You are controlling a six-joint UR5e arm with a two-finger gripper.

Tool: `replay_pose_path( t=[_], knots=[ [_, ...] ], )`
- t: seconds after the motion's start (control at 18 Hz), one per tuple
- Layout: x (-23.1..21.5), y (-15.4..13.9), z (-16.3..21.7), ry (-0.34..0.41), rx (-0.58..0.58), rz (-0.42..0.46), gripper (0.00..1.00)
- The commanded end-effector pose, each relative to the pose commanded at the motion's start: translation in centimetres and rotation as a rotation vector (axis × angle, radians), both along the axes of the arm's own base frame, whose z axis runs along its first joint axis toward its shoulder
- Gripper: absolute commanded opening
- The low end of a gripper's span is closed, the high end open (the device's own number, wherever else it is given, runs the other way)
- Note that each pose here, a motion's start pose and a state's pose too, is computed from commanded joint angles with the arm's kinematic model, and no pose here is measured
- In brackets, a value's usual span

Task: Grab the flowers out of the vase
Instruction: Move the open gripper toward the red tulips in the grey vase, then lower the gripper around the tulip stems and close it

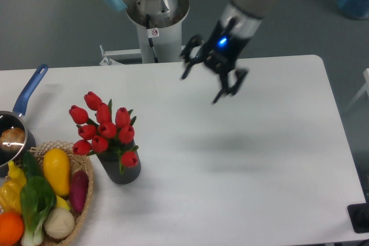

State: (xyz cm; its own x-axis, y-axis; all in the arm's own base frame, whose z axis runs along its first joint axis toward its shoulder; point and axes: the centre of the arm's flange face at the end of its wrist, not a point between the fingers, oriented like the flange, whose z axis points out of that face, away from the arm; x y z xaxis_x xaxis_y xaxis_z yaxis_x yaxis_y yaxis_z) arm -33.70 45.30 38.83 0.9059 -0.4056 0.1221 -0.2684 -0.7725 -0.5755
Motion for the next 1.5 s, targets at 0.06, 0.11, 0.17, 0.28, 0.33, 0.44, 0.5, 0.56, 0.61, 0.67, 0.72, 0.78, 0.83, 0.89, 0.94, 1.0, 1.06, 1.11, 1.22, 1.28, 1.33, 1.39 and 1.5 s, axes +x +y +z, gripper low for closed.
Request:
replay_pose_path(
  t=[0.06,0.11,0.17,0.28,0.33,0.44,0.5,0.56,0.61,0.67,0.72,0.78,0.83,0.89,0.94,1.0,1.06,1.11,1.22,1.28,1.33,1.39,1.5],
  knots=[
    [-0.3,0.4,-1.1,-0.008,0.001,-0.009,1.0],
    [-0.5,0.9,-1.8,-0.033,0.015,-0.01,1.0],
    [-0.6,1.5,-2.6,-0.071,0.045,-0.011,1.0],
    [-0.6,3.1,-4.2,-0.15,0.103,-0.024,1.0],
    [-0.2,3.8,-4.8,-0.165,0.117,-0.041,1.0],
    [0.8,5.1,-5.6,-0.178,0.13,-0.077,1.0],
    [1.2,5.6,-5.8,-0.19,0.147,-0.084,1.0],
    [1.3,5.8,-5.8,-0.203,0.166,-0.084,1.0],
    [1.5,6.0,-5.7,-0.217,0.184,-0.084,1.0],
    [1.5,6.1,-5.8,-0.23,0.199,-0.083,1.0],
    [1.7,6.3,-5.7,-0.243,0.215,-0.083,1.0],
    [1.8,6.4,-5.5,-0.256,0.235,-0.081,1.0],
    [1.8,6.4,-5.5,-0.271,0.249,-0.077,1.0],
    [1.9,6.4,-5.6,-0.278,0.256,-0.077,1.0],
    [1.9,6.4,-5.6,-0.28,0.258,-0.076,1.0],
    [2.0,6.4,-5.6,-0.279,0.261,-0.078,1.0],
    [2.0,6.4,-5.7,-0.279,0.263,-0.082,1.0],
    [2.3,6.3,-5.9,-0.285,0.276,-0.088,1.0],
    [2.6,6.3,-6.4,-0.298,0.296,-0.098,0.86],
    [2.5,6.1,-6.6,-0.291,0.302,-0.105,0.66],
    [2.4,6.0,-6.6,-0.282,0.309,-0.114,0.45],
    [2.6,5.8,-7.0,-0.283,0.31,-0.118,0.2],
    [2.6,5.6,-7.3,-0.284,0.313,-0.12,0.0]
  ],
)
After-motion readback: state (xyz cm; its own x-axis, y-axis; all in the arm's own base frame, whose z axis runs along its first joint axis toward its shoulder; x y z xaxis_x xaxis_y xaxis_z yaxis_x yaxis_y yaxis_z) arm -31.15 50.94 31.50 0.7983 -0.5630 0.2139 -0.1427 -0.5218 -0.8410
